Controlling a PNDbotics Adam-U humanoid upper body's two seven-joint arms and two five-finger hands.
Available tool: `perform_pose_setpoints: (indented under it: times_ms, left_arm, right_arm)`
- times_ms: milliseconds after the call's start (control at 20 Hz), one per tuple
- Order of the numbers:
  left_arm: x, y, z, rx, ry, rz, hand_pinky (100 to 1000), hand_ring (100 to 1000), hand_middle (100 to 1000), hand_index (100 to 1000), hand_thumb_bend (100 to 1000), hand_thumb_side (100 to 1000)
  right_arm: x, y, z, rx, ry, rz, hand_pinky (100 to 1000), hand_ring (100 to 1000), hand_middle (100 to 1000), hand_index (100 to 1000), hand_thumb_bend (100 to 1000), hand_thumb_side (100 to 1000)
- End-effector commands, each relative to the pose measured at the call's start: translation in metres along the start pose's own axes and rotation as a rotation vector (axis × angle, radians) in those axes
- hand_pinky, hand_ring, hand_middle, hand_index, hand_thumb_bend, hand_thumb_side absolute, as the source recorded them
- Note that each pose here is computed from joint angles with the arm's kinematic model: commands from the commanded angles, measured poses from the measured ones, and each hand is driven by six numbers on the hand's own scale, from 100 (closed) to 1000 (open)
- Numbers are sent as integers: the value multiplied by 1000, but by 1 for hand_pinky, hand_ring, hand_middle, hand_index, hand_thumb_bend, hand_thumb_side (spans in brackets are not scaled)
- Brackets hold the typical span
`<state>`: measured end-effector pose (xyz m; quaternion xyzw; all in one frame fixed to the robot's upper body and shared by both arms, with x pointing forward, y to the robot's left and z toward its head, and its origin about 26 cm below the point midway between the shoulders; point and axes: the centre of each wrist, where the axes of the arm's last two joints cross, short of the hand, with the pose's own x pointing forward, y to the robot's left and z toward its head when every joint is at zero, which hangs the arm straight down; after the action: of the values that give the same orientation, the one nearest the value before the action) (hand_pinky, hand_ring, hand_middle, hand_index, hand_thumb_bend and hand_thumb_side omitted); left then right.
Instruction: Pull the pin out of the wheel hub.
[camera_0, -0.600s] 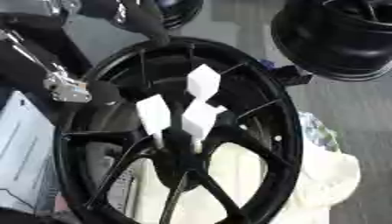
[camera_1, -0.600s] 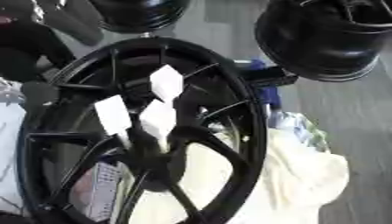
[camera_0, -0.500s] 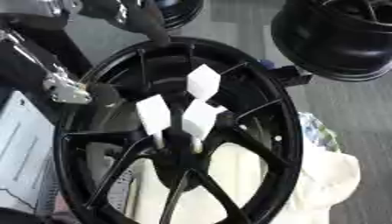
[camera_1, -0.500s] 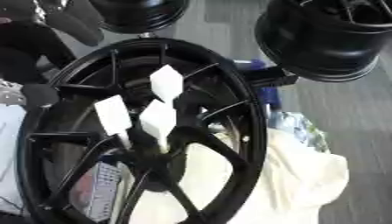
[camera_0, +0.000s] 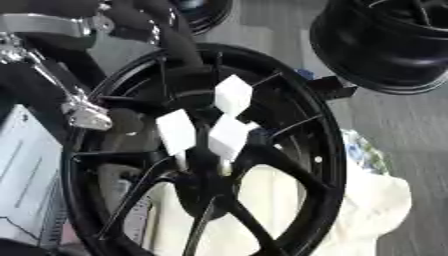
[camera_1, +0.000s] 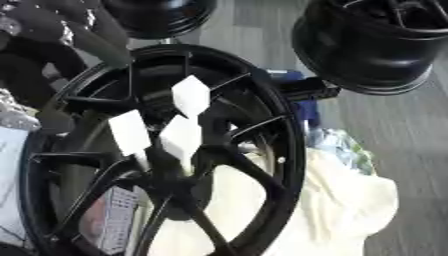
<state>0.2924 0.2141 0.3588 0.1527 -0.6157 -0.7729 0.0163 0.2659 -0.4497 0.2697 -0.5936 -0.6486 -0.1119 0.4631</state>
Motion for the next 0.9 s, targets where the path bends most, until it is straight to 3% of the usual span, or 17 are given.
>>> perform_pose_setpoints:
  times_ms: [50, 500, 900]
  left_arm:
    - [3, 6, -2, -78, -19, -84, 860, 852, 756, 874, 438, 180]
    - [7, -1, -18, -167, 14, -135, 841, 843, 751, 849, 515, 215]
    - [10, -6, -27, -213, 37, -165, 838, 846, 767, 850, 532, 230]
  right_arm:
    - [9, -8, -8, -343, 206, 208, 835, 609, 784, 901, 100, 368]
    - [9, -7, -8, -338, 206, 200, 835, 609, 783, 901, 100, 369]
    - [9, -6, -8, -339, 205, 195, 835, 609, 783, 902, 100, 371]
